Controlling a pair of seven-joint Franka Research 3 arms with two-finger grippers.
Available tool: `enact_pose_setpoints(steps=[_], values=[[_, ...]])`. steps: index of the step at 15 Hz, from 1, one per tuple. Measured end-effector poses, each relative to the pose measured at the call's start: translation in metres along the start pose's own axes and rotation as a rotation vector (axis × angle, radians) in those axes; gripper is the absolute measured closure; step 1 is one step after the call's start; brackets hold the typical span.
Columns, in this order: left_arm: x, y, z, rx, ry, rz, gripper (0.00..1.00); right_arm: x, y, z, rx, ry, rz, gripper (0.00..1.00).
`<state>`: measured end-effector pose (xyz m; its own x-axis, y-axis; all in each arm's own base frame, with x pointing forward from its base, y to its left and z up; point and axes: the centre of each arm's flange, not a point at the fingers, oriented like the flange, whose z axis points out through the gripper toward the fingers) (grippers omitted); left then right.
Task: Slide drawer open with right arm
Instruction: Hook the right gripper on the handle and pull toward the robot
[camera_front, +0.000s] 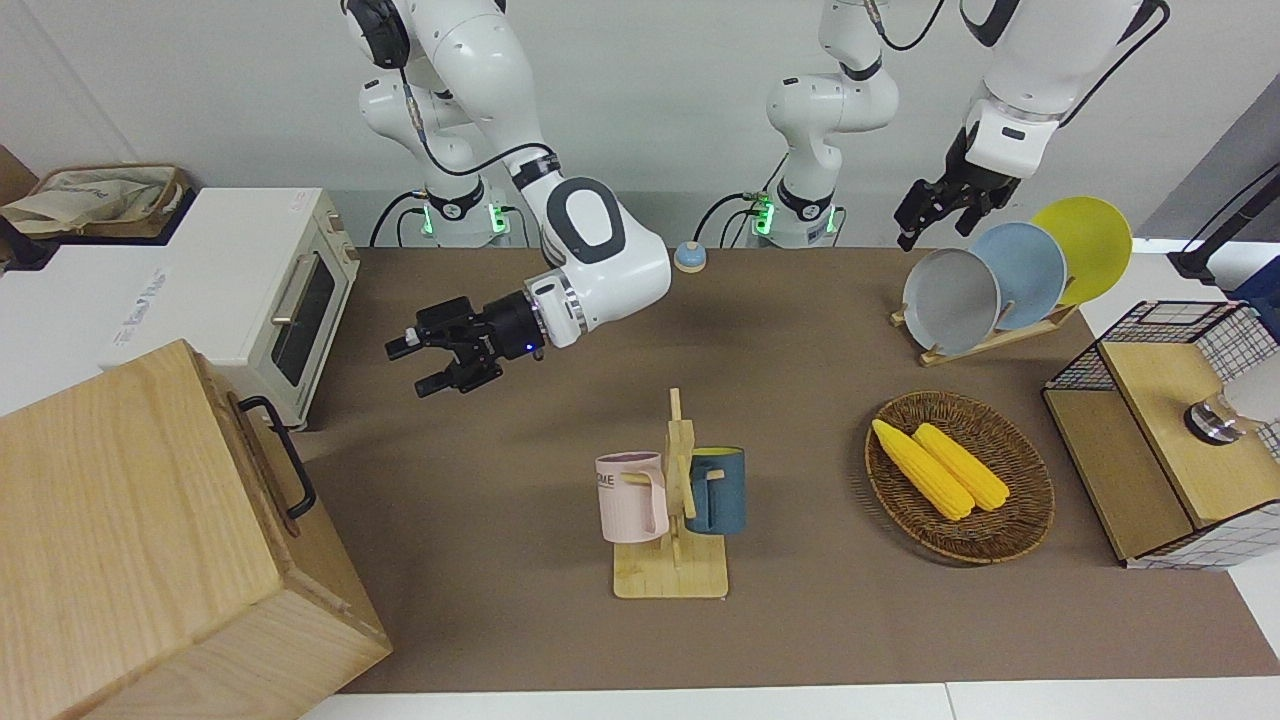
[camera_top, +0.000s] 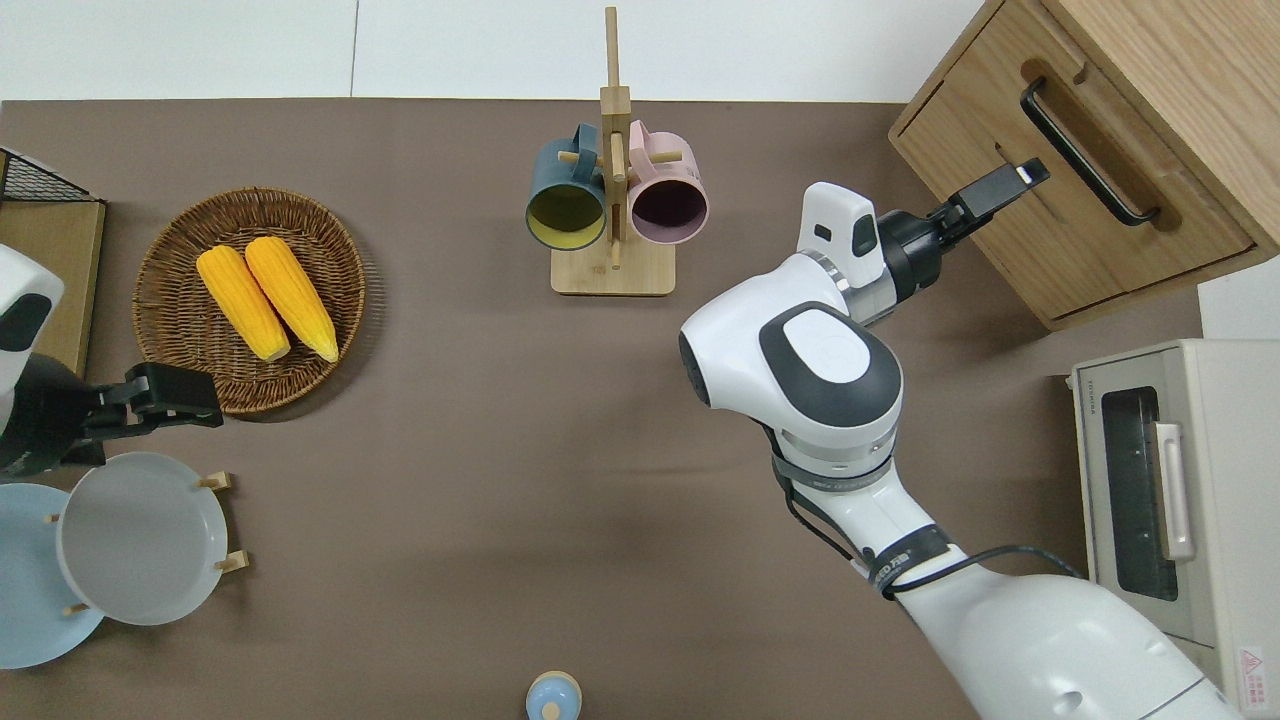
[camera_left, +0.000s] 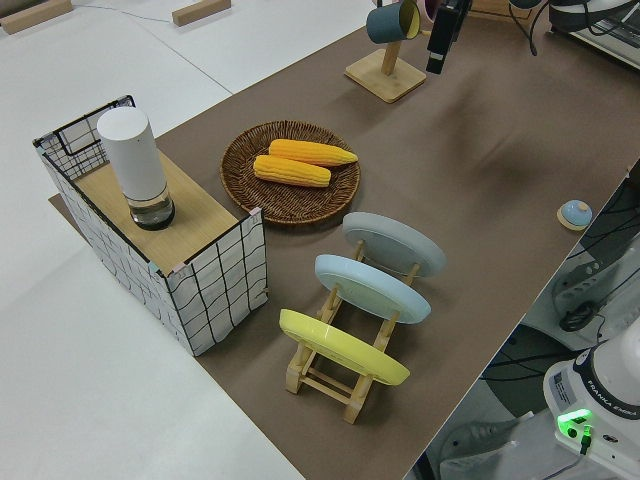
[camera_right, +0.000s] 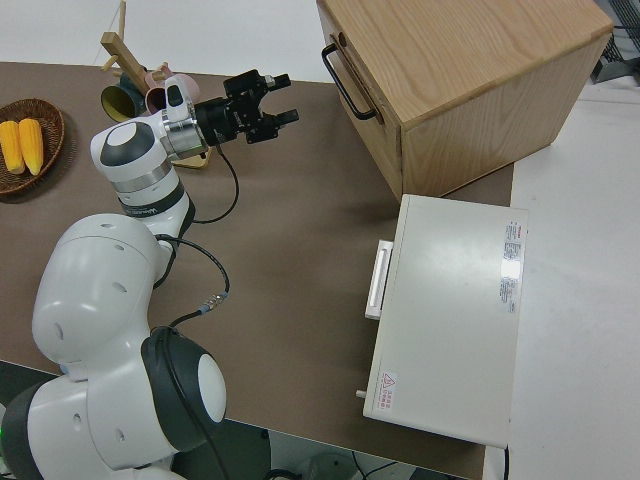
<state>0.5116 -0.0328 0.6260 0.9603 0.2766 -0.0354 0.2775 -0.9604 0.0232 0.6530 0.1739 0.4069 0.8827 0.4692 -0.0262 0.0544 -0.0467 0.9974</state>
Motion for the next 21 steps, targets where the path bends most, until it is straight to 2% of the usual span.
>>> enact_pose_setpoints(steps=[7,11,12,13,14,15,17,18,20,21], values=[[0.0,0.0,0.0,0.0,0.0,0.0,0.0,0.0,0.0,0.051,-0.045,0.064,-0.025,0.05],[0.0,0.0,0.0,0.0,0.0,0.0,0.0,0.0,-0.002,0.064,-0.054,0.084,-0.037,0.08],[0.0,0.0,0.0,0.0,0.0,0.0,0.0,-0.001,-0.002,0.065,-0.056,0.086,-0.039,0.12],[0.0,0.0,0.0,0.0,0.0,0.0,0.0,-0.001,-0.002,0.067,-0.056,0.087,-0.038,0.25],[0.0,0.0,0.0,0.0,0.0,0.0,0.0,-0.001,-0.002,0.068,-0.055,0.088,-0.036,0.26],[0.0,0.0,0.0,0.0,0.0,0.0,0.0,-0.001,-0.002,0.07,-0.055,0.091,-0.033,0.33],[0.0,0.0,0.0,0.0,0.0,0.0,0.0,-0.001,-0.002,0.073,-0.056,0.101,-0.031,0.34],[0.0,0.0,0.0,0.0,0.0,0.0,0.0,-0.001,-0.003,0.075,-0.055,0.104,-0.026,0.41],[0.0,0.0,0.0,0.0,0.0,0.0,0.0,-0.002,-0.003,0.078,-0.056,0.103,-0.022,0.44],[0.0,0.0,0.0,0.0,0.0,0.0,0.0,-0.002,-0.003,0.079,-0.056,0.102,-0.02,0.53]])
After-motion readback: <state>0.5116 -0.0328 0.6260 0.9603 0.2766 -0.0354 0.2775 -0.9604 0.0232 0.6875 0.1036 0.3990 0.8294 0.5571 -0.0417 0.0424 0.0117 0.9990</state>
